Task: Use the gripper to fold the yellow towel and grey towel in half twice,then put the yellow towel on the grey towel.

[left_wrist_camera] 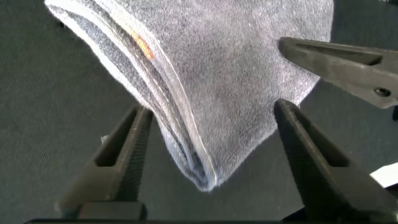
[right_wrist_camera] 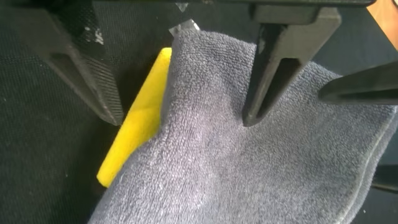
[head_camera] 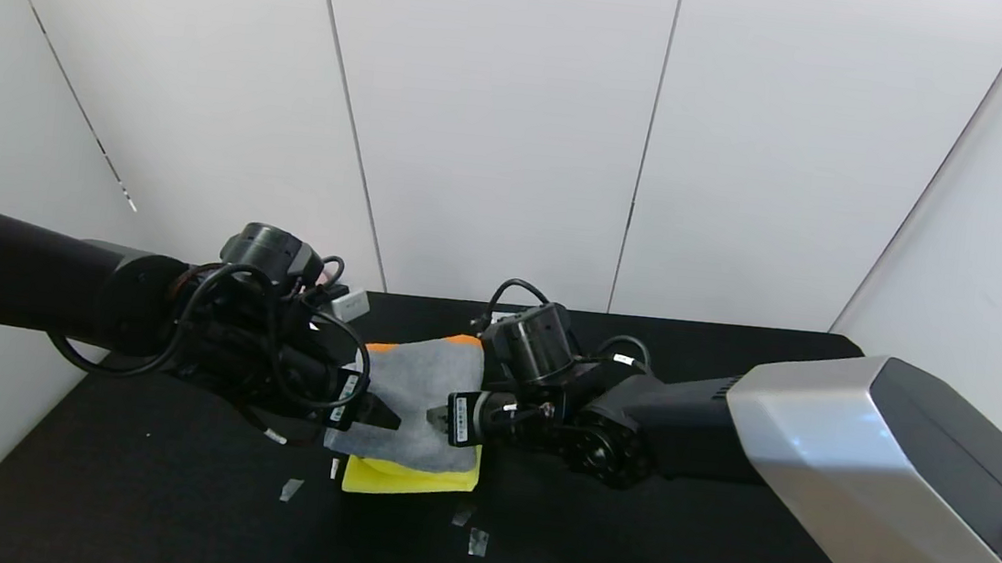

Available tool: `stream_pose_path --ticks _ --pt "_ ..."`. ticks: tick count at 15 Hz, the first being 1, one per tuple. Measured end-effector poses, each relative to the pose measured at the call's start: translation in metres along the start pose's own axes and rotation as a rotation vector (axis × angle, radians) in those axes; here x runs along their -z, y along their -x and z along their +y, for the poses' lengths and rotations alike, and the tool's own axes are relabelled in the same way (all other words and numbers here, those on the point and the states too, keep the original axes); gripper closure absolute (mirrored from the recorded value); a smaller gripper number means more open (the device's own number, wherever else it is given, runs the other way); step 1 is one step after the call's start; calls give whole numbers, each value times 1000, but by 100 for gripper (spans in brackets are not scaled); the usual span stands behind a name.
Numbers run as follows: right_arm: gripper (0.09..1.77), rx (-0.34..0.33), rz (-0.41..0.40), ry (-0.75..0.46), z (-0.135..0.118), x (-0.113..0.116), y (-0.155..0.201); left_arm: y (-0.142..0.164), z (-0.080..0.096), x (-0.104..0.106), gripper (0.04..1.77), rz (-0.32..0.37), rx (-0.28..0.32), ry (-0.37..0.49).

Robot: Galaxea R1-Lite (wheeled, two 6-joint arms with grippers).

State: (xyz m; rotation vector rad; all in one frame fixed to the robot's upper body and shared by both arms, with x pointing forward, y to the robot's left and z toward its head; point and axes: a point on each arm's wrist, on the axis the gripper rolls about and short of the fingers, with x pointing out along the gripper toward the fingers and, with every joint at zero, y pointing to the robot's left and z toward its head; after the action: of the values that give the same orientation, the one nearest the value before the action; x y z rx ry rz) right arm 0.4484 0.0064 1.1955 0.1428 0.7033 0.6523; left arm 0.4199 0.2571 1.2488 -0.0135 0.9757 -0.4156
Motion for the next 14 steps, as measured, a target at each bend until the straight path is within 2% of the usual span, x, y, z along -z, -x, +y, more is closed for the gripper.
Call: stream_pose_path --ticks 5,6,9,14 --pt "31 17 18 -3 -4 -2 13 14 3 1 25 -18 -32 4" --pt "29 19 19 -3 -4 -2 19 18 4 1 23 -19 -54 6" --pt "25 25 30 14 -6 -1 39 33 6 7 19 -15 -98 6" --pt "20 86 38 34 -21 1 87 68 2 27 14 -69 -117 13"
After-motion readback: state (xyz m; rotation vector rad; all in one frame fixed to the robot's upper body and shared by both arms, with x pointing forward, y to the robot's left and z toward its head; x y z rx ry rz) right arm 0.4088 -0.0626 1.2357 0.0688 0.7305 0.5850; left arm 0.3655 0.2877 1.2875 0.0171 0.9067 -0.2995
